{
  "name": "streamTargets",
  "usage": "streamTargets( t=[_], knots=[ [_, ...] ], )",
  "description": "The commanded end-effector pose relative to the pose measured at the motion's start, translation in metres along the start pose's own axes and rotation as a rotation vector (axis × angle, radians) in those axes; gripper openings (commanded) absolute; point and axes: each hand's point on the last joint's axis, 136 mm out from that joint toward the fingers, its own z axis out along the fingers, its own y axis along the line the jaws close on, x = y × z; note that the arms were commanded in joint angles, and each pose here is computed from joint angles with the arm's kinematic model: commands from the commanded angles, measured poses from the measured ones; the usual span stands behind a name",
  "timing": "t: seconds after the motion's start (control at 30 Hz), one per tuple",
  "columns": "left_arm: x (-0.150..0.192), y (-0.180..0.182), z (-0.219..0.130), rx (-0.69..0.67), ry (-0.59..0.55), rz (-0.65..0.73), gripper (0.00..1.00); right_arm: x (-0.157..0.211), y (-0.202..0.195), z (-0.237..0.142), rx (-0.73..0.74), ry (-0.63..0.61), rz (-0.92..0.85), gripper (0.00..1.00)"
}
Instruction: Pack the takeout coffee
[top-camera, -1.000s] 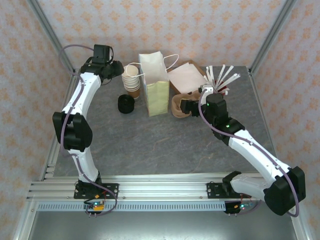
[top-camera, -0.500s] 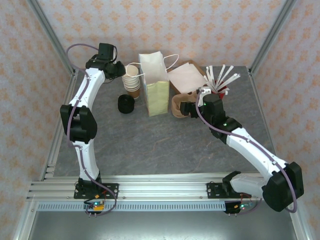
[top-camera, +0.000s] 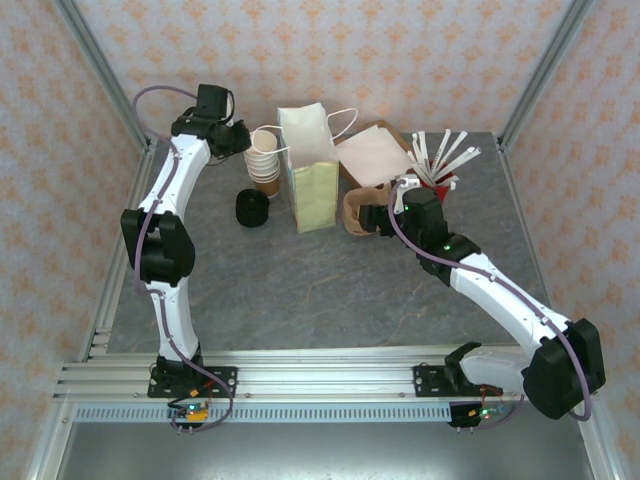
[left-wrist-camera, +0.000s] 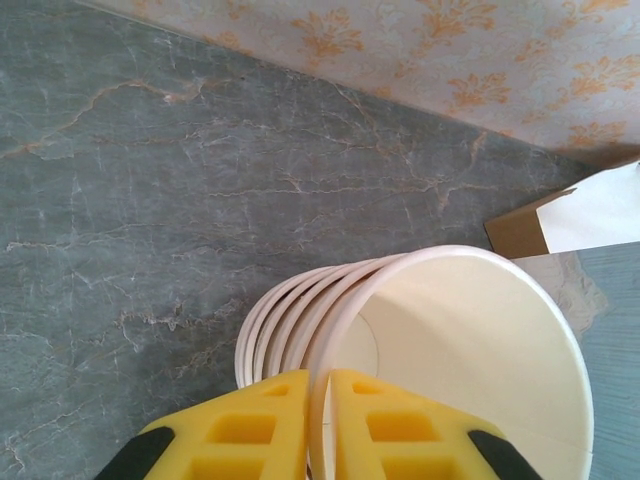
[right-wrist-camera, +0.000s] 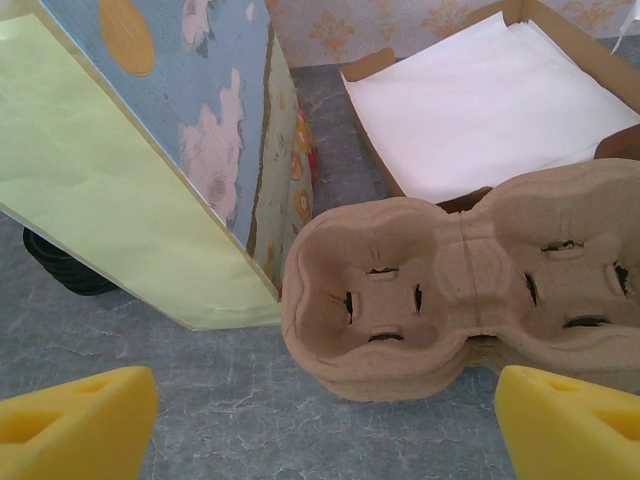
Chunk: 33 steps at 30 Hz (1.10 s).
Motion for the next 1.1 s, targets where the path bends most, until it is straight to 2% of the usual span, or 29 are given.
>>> streamTargets(
  t=[0.0, 0.3, 0.57, 0.87, 1.07],
  knots=[
    [0.0, -0.001, 0.0, 0.009, 0.016, 0.022, 0.13, -0.008, 0.001, -0.002, 0.018, -0.01, 0.007, 0.88],
    [0.0, -0.002, 0.001, 0.011, 0.027, 0.028, 0.1, -0.005, -0.002, -0.001, 0.029, -0.006, 0.008, 0.88],
    [-0.011, -0.008, -0.016, 0.022, -0.008, 0.027, 0.02, -0.005, -0.002, -0.001, 0.029, -0.001, 0.013, 0.88],
    [-0.036, -0.019, -0.065, 0.031, -0.105, 0.029, 0.0, -0.006, -0.002, -0.004, 0.033, -0.003, 0.012, 0.88],
    [-0.059, -0.024, -0.117, 0.012, -0.222, 0.039, 0.0, -0.009, -0.004, -0.007, 0.041, -0.013, 0.011, 0.89]
  ],
)
